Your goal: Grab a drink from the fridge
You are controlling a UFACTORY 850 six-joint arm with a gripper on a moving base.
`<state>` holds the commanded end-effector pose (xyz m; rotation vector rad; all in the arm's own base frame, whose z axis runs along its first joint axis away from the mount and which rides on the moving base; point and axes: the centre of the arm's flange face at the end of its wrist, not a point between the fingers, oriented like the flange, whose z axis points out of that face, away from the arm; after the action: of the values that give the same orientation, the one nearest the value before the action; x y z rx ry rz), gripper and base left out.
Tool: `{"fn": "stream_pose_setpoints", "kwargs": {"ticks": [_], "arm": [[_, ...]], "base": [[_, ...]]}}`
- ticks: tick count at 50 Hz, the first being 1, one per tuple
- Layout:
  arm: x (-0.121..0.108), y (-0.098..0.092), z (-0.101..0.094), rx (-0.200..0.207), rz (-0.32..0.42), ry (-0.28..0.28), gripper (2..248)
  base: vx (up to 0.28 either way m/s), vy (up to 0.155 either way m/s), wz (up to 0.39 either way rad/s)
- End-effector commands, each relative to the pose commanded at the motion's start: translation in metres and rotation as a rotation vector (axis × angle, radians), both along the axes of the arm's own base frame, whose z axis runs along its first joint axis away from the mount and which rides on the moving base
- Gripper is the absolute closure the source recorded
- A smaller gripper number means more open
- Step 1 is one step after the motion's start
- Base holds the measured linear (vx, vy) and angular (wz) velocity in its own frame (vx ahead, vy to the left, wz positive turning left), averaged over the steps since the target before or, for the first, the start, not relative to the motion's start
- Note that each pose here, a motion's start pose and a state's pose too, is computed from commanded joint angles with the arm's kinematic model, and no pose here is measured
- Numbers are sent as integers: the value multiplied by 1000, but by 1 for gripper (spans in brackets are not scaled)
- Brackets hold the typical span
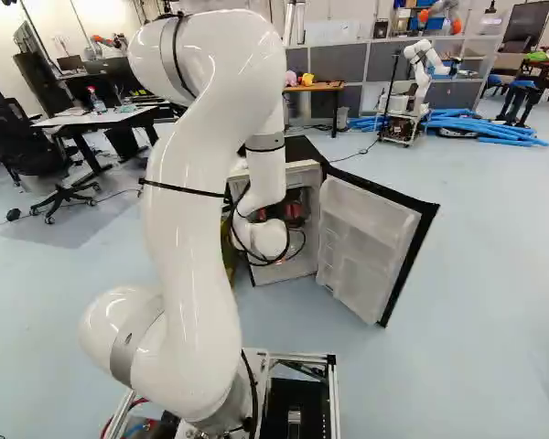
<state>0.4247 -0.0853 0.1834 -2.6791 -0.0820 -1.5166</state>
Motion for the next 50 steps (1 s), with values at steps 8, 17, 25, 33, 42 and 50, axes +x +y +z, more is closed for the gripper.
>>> {"fn": "stream_pose_setpoints", "kwargs": {"ticks": [8,17,25,33,42,50], "arm": [[11,-1,-11,-1,-19,0,3],[23,-2,-23,-2,-41,-6,3],[35,-3,-34,-3,-61,-15,3],[45,-4,-45,-5,-77,-29,3],[57,-5,-57,-7,-96,-48,3],[67,-5,-68,-9,-112,-66,3]], "base": [[0,0,0],[0,0,0],[0,0,0],[0,0,0],[0,0,0],[0,0,0]]}}
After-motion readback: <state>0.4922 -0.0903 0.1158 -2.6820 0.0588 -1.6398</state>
